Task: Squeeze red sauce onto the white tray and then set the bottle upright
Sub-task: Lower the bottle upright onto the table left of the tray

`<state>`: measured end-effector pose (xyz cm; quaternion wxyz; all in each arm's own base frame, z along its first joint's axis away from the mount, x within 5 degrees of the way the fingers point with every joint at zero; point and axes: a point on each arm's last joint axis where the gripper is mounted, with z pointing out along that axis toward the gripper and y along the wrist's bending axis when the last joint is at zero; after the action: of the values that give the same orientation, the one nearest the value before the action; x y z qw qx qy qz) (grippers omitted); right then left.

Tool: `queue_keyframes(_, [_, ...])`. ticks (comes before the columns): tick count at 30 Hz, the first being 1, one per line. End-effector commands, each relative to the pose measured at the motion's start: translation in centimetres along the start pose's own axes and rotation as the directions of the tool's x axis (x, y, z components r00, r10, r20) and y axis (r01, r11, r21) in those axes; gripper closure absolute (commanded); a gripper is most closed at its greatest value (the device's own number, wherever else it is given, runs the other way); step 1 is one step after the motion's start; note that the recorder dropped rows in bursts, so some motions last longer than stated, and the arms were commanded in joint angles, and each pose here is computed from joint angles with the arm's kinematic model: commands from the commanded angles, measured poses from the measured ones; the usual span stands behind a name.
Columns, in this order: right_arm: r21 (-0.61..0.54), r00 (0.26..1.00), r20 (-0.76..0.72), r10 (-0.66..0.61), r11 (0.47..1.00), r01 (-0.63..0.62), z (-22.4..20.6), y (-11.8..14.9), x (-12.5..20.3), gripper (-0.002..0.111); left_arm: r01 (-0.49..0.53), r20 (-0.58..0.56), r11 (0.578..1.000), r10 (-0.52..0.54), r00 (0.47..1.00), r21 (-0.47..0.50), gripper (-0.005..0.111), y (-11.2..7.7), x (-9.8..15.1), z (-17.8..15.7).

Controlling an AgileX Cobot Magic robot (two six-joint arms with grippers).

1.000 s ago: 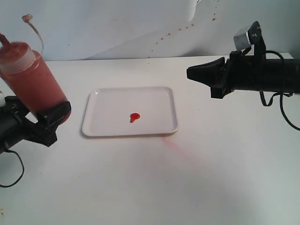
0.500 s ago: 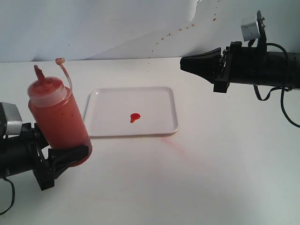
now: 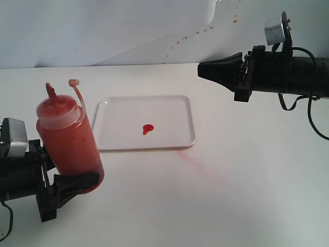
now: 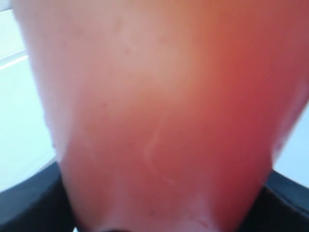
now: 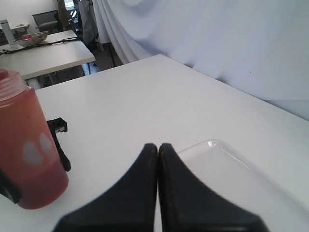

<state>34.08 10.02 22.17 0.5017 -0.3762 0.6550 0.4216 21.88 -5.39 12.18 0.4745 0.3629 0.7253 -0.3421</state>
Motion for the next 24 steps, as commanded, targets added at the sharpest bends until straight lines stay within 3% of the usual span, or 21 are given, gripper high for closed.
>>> queue_keyframes(1, [-0.004,1.0,0.016,-0.024,1.0,0.024,-0.02,0.14,-0.56,0.108,-0.012,0.054,1.0,0.012,0.998,-0.009,0.107,0.21,-0.64,-0.03])
queue_keyframes(24, [-0.004,1.0,0.015,-0.021,1.0,0.021,-0.02,0.14,-0.56,0.108,-0.021,0.028,0.999,0.02,0.999,0.032,0.107,-0.03,0.14,0.17])
